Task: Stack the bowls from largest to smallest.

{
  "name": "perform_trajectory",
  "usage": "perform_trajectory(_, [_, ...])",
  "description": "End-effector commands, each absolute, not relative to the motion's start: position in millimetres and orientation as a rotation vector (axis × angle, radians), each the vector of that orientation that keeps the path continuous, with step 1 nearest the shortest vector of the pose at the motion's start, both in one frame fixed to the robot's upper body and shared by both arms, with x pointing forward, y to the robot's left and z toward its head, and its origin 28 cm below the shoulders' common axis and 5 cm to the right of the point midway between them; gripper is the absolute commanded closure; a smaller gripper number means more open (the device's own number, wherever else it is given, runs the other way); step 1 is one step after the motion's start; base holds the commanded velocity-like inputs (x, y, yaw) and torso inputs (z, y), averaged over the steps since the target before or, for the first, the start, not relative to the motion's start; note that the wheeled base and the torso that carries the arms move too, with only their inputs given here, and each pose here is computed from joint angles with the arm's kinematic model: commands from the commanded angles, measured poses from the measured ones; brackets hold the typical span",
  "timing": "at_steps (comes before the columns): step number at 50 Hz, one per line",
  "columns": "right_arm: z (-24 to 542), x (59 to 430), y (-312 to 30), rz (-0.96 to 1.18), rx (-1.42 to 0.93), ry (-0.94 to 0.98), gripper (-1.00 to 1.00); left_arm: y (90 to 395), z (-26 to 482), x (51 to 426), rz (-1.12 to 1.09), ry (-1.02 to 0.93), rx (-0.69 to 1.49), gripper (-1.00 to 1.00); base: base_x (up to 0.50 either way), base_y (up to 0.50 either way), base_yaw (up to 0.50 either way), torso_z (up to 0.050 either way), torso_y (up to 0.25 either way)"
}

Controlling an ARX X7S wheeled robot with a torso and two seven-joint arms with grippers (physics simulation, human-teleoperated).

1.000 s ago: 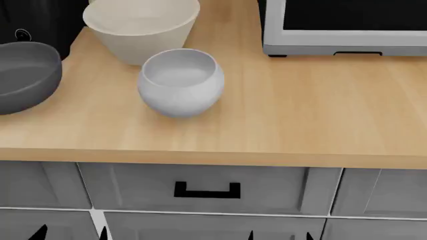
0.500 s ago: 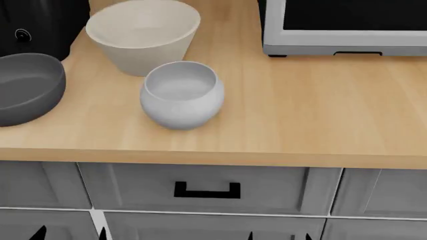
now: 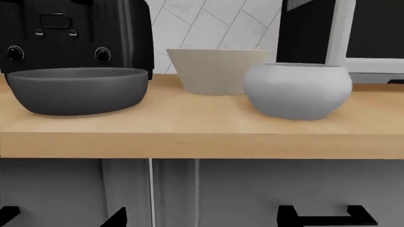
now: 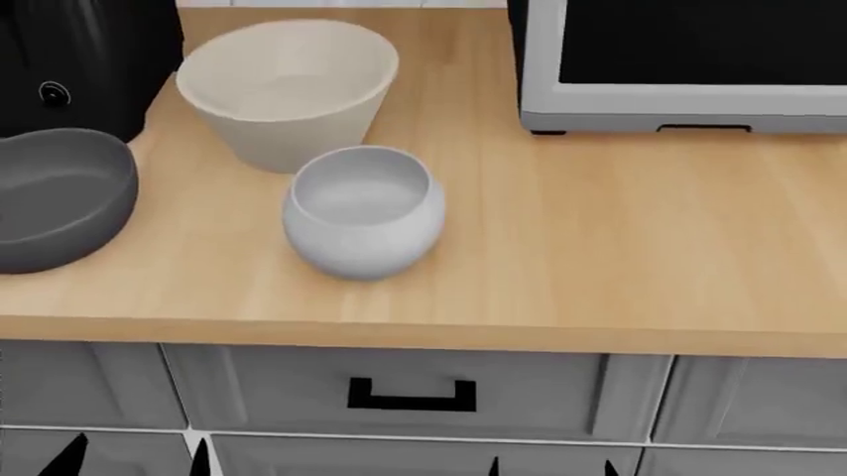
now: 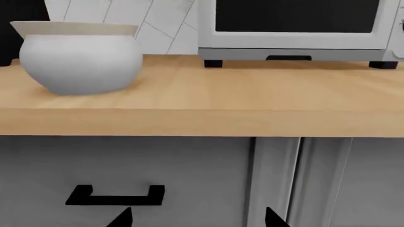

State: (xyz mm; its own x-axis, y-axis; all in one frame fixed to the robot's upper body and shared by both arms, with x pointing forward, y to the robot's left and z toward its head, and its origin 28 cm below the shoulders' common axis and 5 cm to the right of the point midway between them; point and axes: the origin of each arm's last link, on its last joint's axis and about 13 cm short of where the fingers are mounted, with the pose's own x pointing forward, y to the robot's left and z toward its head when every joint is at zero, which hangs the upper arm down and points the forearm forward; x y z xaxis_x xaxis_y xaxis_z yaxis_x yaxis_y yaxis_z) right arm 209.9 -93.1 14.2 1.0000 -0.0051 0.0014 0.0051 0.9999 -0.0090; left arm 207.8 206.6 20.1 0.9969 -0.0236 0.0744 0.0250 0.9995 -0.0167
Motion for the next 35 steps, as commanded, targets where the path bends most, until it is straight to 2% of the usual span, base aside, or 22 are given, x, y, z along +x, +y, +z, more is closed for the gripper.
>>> perform_trajectory(1, [17, 210, -92, -0.005, -0.013, -0.002, -1.00, 206, 23, 206, -0.043, -0.096, -0.023, -1.00, 0.00, 0.00, 0.00, 0.050, 0.000])
perform_trajectory(22, [29, 214, -94, -0.007, -0.035, -0.019, -1.00, 204, 34, 208, -0.064, -0.117, -0.036, -1.00, 0.00, 0.00, 0.00, 0.050, 0.000])
perform_trajectory(25, [42, 218, -97, -0.015, -0.050, -0.038, -1.00, 207, 52, 214, -0.057, -0.145, -0.033, -1.00, 0.00, 0.00, 0.00, 0.045, 0.000])
perform_trajectory(27, [50, 219, -99, -0.023, -0.067, -0.050, -1.00, 208, 69, 216, -0.094, -0.186, -0.063, -1.00, 0.00, 0.00, 0.00, 0.000, 0.000])
perform_trajectory(35, [86, 226, -104, -0.030, -0.100, -0.092, -1.00, 220, 139, 223, -0.104, -0.361, 0.048, -1.00, 0.00, 0.00, 0.00, 0.000, 0.000])
